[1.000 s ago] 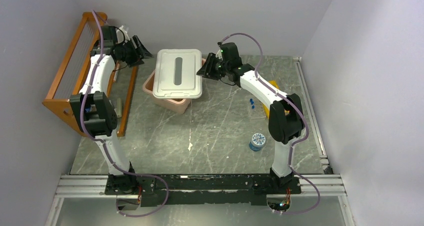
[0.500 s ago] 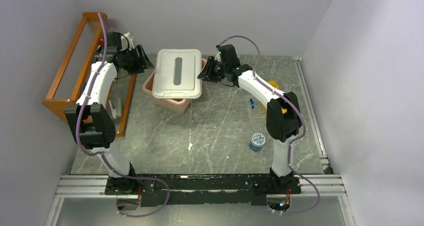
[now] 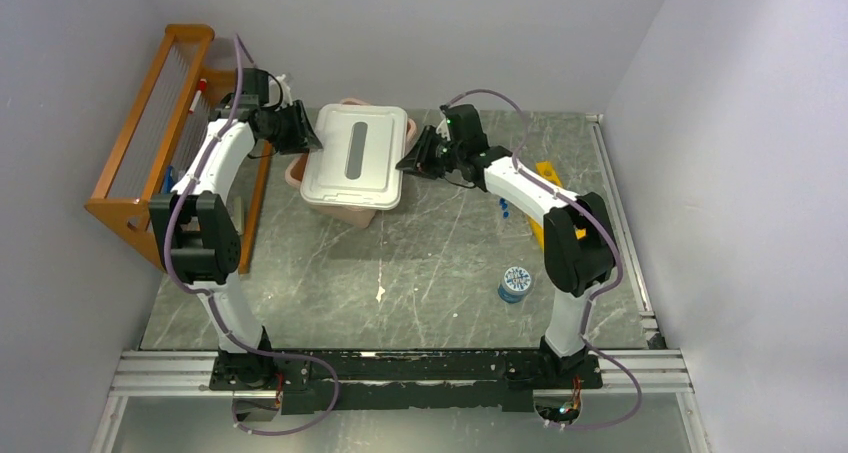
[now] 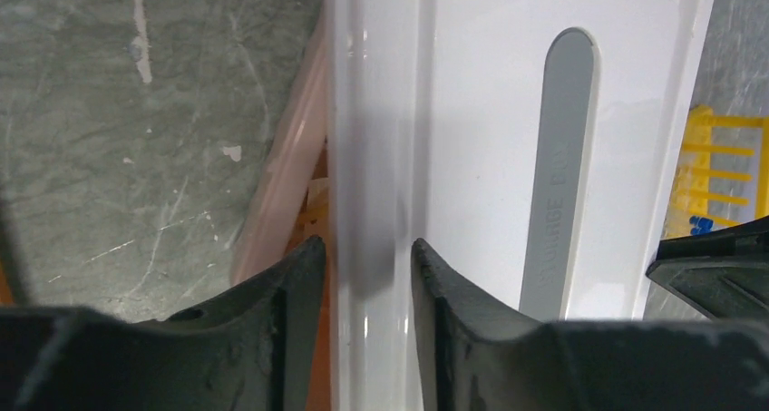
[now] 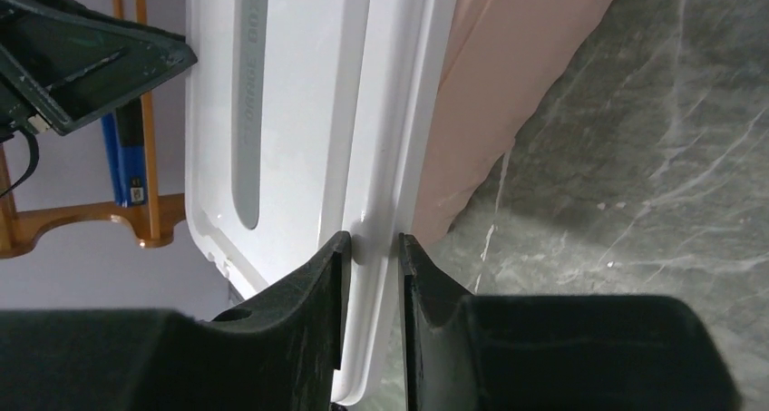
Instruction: Organize the chemistry lab equipment
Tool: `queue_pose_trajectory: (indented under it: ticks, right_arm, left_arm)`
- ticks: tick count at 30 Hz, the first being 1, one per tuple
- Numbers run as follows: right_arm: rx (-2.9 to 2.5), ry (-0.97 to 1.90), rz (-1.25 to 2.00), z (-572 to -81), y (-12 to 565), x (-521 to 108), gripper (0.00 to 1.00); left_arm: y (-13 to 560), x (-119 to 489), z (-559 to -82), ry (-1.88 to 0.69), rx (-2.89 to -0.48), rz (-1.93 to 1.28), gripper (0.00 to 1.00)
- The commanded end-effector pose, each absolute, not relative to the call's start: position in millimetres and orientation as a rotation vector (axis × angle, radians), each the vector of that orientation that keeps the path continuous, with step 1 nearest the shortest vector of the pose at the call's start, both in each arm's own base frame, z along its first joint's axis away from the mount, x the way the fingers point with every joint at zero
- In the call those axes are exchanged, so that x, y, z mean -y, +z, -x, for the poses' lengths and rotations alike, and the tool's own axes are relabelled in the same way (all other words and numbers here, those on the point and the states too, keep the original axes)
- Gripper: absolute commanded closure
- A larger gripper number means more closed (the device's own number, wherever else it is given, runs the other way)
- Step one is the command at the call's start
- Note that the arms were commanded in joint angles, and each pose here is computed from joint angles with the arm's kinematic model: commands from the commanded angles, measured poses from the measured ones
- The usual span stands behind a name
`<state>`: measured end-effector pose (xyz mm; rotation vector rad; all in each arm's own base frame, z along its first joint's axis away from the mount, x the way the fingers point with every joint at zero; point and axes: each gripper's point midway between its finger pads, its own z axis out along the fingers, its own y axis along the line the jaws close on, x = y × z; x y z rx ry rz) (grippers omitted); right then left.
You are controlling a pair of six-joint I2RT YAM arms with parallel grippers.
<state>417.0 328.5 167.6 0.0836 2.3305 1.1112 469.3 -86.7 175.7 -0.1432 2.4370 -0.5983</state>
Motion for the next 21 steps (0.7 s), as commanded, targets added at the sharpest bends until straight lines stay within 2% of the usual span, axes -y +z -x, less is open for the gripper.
queue_pose_trajectory:
  ticks: [1,6,21]
  right_arm:
    - [-2.365,1.198,-0.125,-394,165,-331,0.74]
    - [-2.306,1.349,-0.183,-380,171,-341,0.77]
    - [-2.128,1.500,-0.284,-400,215,-362,0.81]
  left_arm:
    - [181,95,-469,-0.597,-2.421,0.096,0.60]
    - [179,101,-475,-0.640,-2.416,0.052,0.68]
    - [197,104,-508,-0.640,-2.338,0.012,0.70]
